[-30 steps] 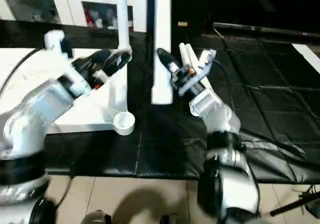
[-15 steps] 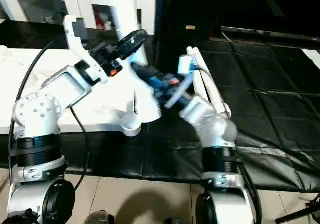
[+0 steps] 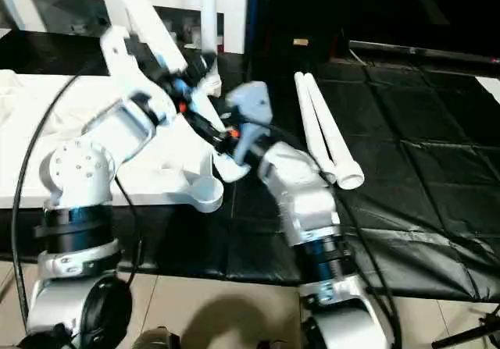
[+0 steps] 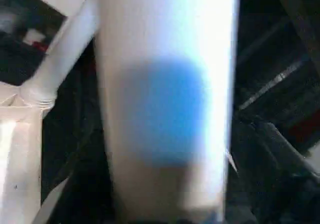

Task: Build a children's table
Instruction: Pick table leg

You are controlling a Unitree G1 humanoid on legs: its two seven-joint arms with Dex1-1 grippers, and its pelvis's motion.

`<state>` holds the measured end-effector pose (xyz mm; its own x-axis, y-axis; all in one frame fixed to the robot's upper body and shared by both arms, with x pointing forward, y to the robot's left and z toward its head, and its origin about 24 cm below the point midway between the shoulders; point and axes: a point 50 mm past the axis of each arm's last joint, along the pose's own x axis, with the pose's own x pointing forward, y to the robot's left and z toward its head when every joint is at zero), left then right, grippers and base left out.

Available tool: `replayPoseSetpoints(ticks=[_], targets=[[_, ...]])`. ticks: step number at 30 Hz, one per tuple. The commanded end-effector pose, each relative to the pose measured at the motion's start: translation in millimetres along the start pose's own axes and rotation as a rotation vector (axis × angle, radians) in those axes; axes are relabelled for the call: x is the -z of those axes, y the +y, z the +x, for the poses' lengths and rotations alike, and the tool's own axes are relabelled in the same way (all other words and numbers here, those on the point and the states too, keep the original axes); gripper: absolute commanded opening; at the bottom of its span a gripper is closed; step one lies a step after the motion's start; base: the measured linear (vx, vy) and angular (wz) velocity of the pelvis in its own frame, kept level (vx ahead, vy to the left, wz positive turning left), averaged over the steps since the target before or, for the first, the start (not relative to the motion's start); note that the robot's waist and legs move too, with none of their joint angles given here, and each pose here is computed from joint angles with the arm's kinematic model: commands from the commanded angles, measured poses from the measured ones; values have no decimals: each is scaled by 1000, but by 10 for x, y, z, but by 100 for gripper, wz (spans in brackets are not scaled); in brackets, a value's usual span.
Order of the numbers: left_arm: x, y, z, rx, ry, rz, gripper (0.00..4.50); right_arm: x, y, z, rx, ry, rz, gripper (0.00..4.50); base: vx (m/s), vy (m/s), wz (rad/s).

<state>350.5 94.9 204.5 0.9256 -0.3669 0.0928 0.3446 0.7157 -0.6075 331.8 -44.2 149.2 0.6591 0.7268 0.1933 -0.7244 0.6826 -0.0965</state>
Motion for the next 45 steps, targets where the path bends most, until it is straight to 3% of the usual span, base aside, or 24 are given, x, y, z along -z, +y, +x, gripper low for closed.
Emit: replayPoseSetpoints(ticks=[1, 6, 15, 17, 22, 26, 28, 30, 32, 36, 39, 43, 45], targets=[[-14, 14, 26, -53, -19, -17, 303, -64, 18, 15, 28, -47, -77, 182, 0, 0, 0], [-43, 25, 37, -58, -39, -81, 260, -62, 26, 16, 66, -71, -176, 182, 0, 0, 0], [-47, 14, 32, -68, -56, -91, 211, -63, 62, 49, 60, -100, -176, 182, 0, 0, 0], [-52, 17, 32, -72, -60, -86, 195, -53, 64, 43, 60, -102, -165, 238, 0, 0, 0], [-112, 47, 37, -85, -79, -4, 185, -60, 54, 17, 56, -129, -143, 285, 0, 0, 0], [-239, 139, 16, -107, -106, 133, 183, -60, 23, -15, 33, -112, -137, 314, 0, 0, 0], [-272, 179, 3, -118, -111, 165, 183, -32, -24, -34, 68, -72, -131, 333, 0, 0, 0], [-314, 234, -17, -133, -113, 222, 183, 85, -93, -60, 123, 78, -140, 354, 0, 0, 0], [-334, 260, -26, -140, -116, 243, 183, 141, -107, -90, 123, 136, -110, 375, 0, 0, 0], [-393, 323, -45, -142, -120, 314, 183, 106, -99, -138, 90, 52, -14, 397, 0, 0, 0], [-435, 353, -55, -101, -99, 372, 183, 48, -116, -154, 70, -8, 8, 420, 0, 0, 0], [-474, 335, -81, 9, -44, 431, 183, -15, -209, -148, 99, -23, 27, 448, 0, 0, 0], [-479, 315, -101, 70, -13, 432, 183, -40, -252, -142, 88, -19, 92, 450, 0, 0, 0]])
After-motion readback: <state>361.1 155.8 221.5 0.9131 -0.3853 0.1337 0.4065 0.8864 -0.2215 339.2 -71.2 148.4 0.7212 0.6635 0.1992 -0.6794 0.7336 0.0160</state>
